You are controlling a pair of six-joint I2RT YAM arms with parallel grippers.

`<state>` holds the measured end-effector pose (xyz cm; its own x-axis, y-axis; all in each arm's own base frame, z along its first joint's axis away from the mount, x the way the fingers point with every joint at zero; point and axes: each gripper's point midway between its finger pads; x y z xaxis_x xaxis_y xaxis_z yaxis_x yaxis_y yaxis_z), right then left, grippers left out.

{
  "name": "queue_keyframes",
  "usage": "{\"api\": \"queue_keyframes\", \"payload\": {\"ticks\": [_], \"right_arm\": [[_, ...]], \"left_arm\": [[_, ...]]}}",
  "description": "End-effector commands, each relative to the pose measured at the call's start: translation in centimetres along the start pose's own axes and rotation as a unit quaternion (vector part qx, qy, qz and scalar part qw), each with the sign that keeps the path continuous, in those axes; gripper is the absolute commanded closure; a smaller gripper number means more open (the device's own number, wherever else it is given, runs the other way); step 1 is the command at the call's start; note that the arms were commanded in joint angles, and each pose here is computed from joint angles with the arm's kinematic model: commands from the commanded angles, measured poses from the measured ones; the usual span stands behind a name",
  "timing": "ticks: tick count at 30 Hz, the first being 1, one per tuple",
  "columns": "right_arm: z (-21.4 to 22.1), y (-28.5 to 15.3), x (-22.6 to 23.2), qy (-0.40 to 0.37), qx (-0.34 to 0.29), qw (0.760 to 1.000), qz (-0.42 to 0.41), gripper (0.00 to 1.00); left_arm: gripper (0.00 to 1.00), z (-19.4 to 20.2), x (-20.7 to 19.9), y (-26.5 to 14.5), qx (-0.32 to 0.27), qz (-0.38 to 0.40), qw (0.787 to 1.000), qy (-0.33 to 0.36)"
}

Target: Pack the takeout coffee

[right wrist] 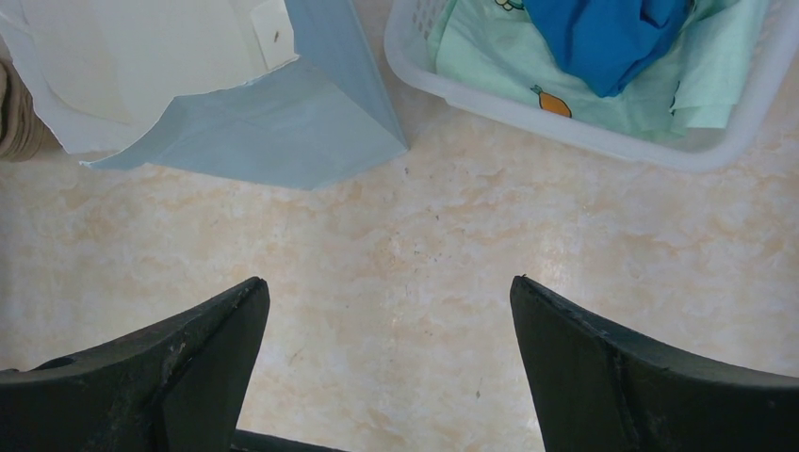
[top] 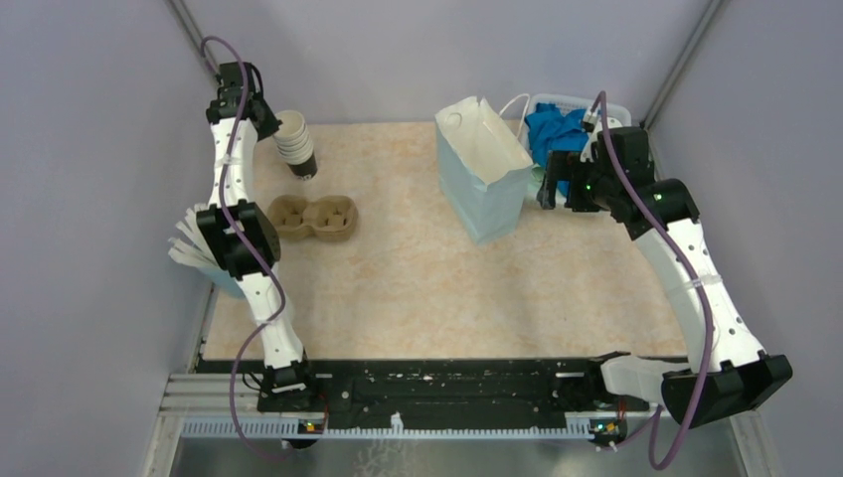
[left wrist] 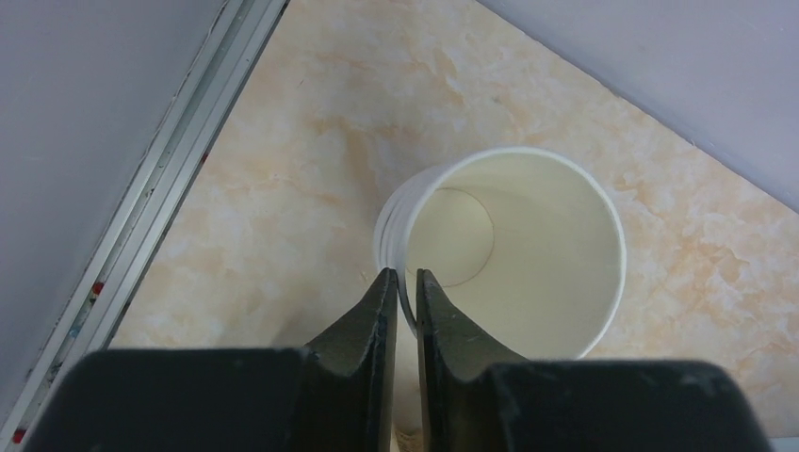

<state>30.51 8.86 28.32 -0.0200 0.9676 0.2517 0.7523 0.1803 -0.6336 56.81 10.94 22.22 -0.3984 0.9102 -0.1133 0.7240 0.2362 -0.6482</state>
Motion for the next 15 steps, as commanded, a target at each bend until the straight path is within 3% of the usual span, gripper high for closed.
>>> {"api": "queue_keyframes", "payload": {"ticks": [1, 15], "right_arm": [[-1.3, 0.0, 0.5, -0.006, -0.021, 1.000, -0.013, 0.01], [-1.3, 0.0, 0.6, -0.010, -0.023, 1.000, -0.015, 0.01]], "left_arm": [[0.83, -2.0, -0.3, -1.0, -0.030, 0.005, 1.000, -0.001], [1.00, -4.2, -0.8, -3.1, -0.061, 0.017, 0.998, -0.014]]}}
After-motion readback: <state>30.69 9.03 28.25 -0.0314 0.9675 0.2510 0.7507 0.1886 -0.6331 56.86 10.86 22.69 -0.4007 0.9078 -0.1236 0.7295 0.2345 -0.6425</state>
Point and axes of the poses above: each gripper's point midway between its finger pads, its own y axis out along the fingers, its own x axis along the line the jaws close on, z = x × y, and after that the axes turned 7 degrees about y, right-handed
